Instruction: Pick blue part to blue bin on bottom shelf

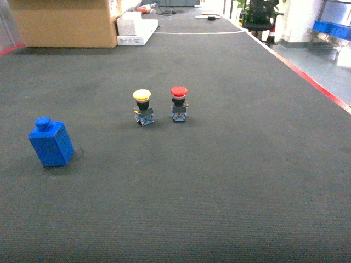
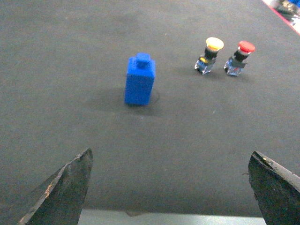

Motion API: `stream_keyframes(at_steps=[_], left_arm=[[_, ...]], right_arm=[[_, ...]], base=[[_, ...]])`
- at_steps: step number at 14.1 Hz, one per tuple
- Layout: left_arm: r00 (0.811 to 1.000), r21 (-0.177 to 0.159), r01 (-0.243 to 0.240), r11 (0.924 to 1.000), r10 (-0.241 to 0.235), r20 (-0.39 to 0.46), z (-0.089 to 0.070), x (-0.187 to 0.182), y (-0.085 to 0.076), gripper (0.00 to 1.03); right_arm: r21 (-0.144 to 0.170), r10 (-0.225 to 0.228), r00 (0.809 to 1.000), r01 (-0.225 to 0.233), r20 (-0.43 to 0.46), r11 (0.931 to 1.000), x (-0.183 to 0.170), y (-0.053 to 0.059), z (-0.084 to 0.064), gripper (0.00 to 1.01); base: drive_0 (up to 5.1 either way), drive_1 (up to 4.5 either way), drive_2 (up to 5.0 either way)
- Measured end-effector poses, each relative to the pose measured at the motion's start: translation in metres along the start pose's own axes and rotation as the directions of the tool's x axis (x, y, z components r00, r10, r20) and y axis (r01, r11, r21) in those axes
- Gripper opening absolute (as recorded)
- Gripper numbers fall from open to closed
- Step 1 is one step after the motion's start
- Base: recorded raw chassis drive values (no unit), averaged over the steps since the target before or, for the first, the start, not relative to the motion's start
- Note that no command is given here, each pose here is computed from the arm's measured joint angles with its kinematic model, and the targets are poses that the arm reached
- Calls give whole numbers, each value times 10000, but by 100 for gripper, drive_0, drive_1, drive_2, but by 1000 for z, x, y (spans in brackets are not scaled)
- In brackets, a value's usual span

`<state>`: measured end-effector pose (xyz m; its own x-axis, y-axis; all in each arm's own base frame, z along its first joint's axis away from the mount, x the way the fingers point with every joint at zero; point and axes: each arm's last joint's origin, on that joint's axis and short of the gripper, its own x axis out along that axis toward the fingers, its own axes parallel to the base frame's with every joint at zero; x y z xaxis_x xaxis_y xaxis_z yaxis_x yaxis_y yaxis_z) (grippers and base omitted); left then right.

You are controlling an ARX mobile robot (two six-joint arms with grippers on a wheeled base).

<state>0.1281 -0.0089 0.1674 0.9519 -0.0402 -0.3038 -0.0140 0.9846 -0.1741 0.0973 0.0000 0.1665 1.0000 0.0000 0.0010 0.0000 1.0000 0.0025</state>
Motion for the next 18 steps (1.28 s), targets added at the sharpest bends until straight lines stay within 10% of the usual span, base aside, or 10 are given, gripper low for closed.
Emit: stream_keyframes(at_steps=[3, 5, 7, 8, 15, 18], left_arm=[[9972, 240, 580, 9980, -590, 466, 26, 37, -9, 98], [9956, 998, 332, 9945, -416, 834, 38, 96, -8, 98], [9996, 1852, 84, 9827, -134, 256, 24, 156, -1, 98], [9928, 2481, 26, 9687, 272, -1167, -8, 200, 9, 98], [9878, 2511, -386, 9672, 749, -1366, -15, 265, 21, 98], [9893, 2459, -204, 9691, 551, -1351, -10, 274, 21, 72]], right_arm=[[0, 0, 10000, 0, 4, 10000, 0, 0, 0, 98], [4, 0, 10000, 0, 8, 10000, 0, 0, 0, 98], [0, 0, 10000, 0, 8, 10000, 0, 0, 0, 98], [0, 0, 10000, 0, 4, 10000, 0, 0, 0, 98], [0, 0, 10000, 0, 4, 10000, 0, 0, 0, 98], [0, 0, 10000, 0, 4, 10000, 0, 0, 0, 98]], base=[[0, 0, 0], [0, 0, 0], [0, 0, 0], [0, 0, 0], [0, 0, 0], [0, 0, 0]])
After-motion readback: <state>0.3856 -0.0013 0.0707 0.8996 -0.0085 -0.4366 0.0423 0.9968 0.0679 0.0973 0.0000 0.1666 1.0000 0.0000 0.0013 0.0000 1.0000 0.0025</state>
